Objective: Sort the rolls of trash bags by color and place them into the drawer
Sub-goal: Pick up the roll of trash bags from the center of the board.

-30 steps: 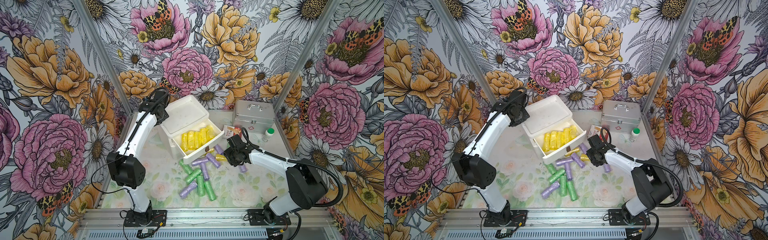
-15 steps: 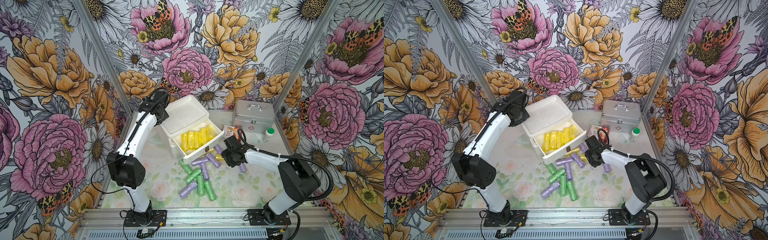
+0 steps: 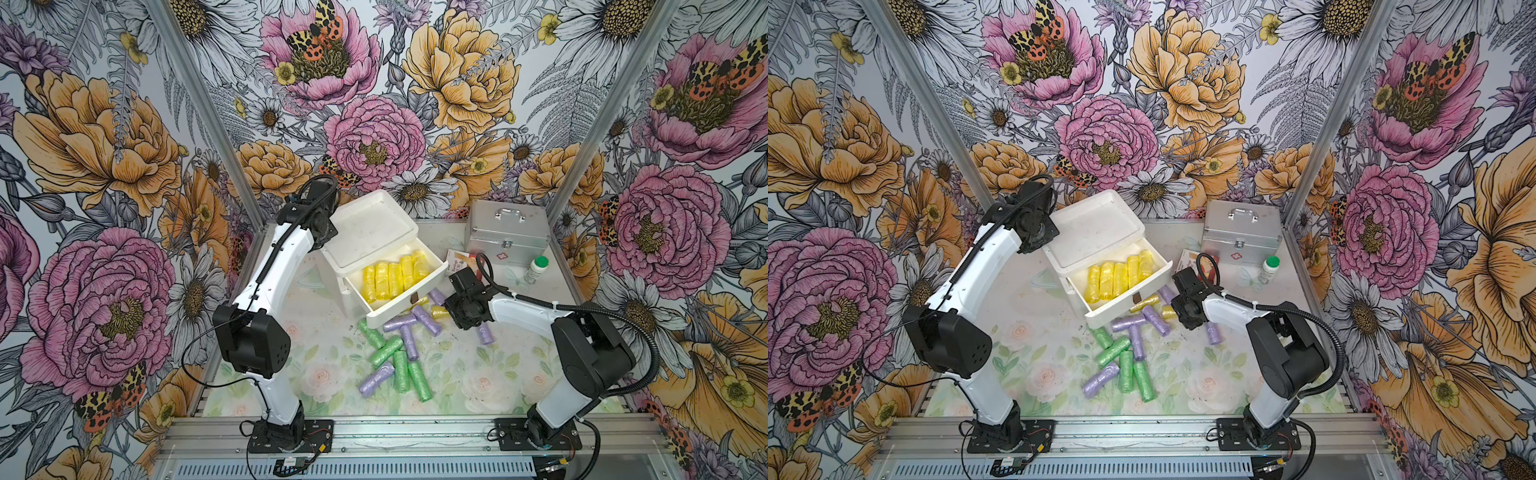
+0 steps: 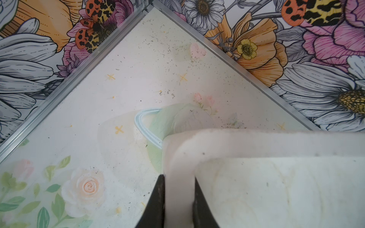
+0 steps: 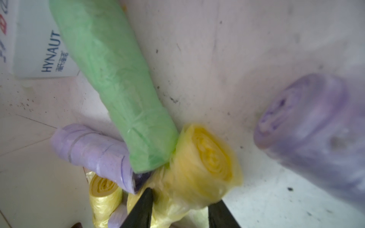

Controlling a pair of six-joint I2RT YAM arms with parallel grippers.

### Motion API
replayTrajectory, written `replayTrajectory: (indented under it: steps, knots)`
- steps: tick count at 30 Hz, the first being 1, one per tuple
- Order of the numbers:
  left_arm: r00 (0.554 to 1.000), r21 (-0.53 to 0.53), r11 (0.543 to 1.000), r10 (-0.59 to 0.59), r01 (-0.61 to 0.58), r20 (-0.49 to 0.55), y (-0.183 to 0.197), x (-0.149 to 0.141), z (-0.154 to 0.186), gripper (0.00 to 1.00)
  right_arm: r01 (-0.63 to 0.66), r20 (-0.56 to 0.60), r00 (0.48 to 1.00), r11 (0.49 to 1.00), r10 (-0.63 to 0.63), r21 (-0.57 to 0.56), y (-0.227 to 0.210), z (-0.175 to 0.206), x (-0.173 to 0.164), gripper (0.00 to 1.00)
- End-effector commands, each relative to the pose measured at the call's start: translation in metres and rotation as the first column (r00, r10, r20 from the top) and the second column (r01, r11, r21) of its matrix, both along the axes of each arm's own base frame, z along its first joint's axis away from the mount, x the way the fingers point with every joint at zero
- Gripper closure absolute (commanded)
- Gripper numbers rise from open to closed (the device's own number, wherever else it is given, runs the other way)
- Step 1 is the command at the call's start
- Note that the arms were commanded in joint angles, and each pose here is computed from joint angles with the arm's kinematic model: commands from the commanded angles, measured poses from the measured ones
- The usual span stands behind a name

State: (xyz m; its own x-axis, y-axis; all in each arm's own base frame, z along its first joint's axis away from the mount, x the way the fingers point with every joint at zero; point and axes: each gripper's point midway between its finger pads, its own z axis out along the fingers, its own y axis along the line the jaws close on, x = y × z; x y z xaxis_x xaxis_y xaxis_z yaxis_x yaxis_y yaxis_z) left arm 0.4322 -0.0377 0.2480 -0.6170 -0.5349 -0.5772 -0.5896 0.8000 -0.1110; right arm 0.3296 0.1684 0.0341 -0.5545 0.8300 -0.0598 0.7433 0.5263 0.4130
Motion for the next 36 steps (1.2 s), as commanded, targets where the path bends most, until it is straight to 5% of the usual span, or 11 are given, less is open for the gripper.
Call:
replayTrajectory:
  steps: [1, 6, 12, 25, 36]
  knots:
    - [0.981, -0.286, 0.958, -0.058, 0.003, -0.184, -0.057, 0.001, -0.082, 1.0, -0.006, 0.002, 1.0, 0.999, 0.006, -0.051, -0.008, -0.004, 0.008, 0.53]
    - [0.981, -0.285, 0.958, -0.06, 0.005, -0.183, -0.058, 0.002, -0.083, 1.0, -0.024, -0.014, 1.0, 0.998, 0.023, -0.065, -0.009, -0.011, 0.009, 0.64]
    - [0.981, -0.284, 0.959, -0.058, 0.003, -0.185, -0.058, 0.001, -0.083, 1.0, -0.066, -0.017, 0.998, 0.995, 0.065, -0.079, -0.009, -0.013, 0.008, 0.9]
    - [0.98, -0.297, 0.955, -0.069, 0.011, -0.184, -0.063, 0.007, -0.085, 1.0, -0.094, 0.233, 0.965, 0.99, 0.117, -0.105, -0.026, 0.067, -0.02, 0.87]
    - [0.98, -0.3, 0.954, -0.07, 0.011, -0.186, -0.065, 0.013, -0.088, 1.0, -0.261, 0.46, 0.837, 0.955, 0.297, -0.143, -0.014, 0.167, -0.048, 0.87]
